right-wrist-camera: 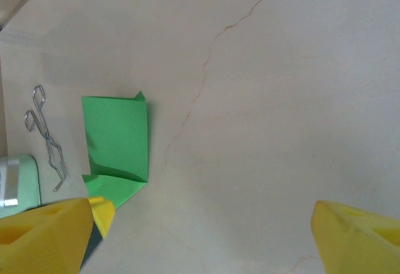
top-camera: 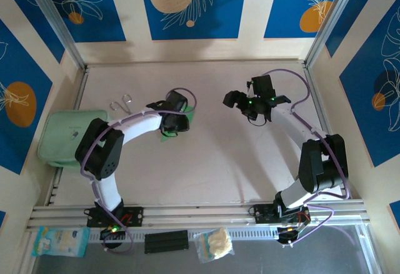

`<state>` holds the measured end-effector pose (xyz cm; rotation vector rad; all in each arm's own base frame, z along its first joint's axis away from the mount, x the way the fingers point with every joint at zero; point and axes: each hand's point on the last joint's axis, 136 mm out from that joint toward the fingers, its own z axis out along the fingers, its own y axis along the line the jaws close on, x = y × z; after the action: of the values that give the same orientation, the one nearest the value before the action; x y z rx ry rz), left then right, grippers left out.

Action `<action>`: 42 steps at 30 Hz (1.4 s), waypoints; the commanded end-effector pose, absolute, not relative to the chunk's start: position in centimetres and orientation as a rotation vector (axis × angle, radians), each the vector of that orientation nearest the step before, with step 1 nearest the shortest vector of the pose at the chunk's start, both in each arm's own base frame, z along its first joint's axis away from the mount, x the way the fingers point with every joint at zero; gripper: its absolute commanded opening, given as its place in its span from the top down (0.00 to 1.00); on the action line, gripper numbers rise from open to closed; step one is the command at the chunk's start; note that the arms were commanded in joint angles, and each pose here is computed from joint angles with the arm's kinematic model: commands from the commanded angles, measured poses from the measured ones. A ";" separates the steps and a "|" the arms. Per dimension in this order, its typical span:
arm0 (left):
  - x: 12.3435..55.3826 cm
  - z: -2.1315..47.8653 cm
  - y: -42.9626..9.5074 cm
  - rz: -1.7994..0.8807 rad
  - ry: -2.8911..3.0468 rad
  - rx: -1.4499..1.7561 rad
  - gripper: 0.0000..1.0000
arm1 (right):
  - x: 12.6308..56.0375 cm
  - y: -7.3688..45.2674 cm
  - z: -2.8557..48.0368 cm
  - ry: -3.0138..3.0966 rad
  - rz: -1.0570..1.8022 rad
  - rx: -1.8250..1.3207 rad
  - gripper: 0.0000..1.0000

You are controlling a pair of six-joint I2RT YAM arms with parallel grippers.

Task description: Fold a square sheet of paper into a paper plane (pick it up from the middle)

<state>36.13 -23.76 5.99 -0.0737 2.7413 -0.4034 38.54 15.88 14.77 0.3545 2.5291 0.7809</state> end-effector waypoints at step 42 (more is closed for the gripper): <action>33.4 5.6 -30.6 -0.798 2.771 0.022 0.75 | 36.5 25.2 5.9 2.860 1.073 0.310 0.63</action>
<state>33.37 -30.77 3.92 0.0651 2.8062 -0.7543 36.37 24.33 5.19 0.3370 2.8509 1.0203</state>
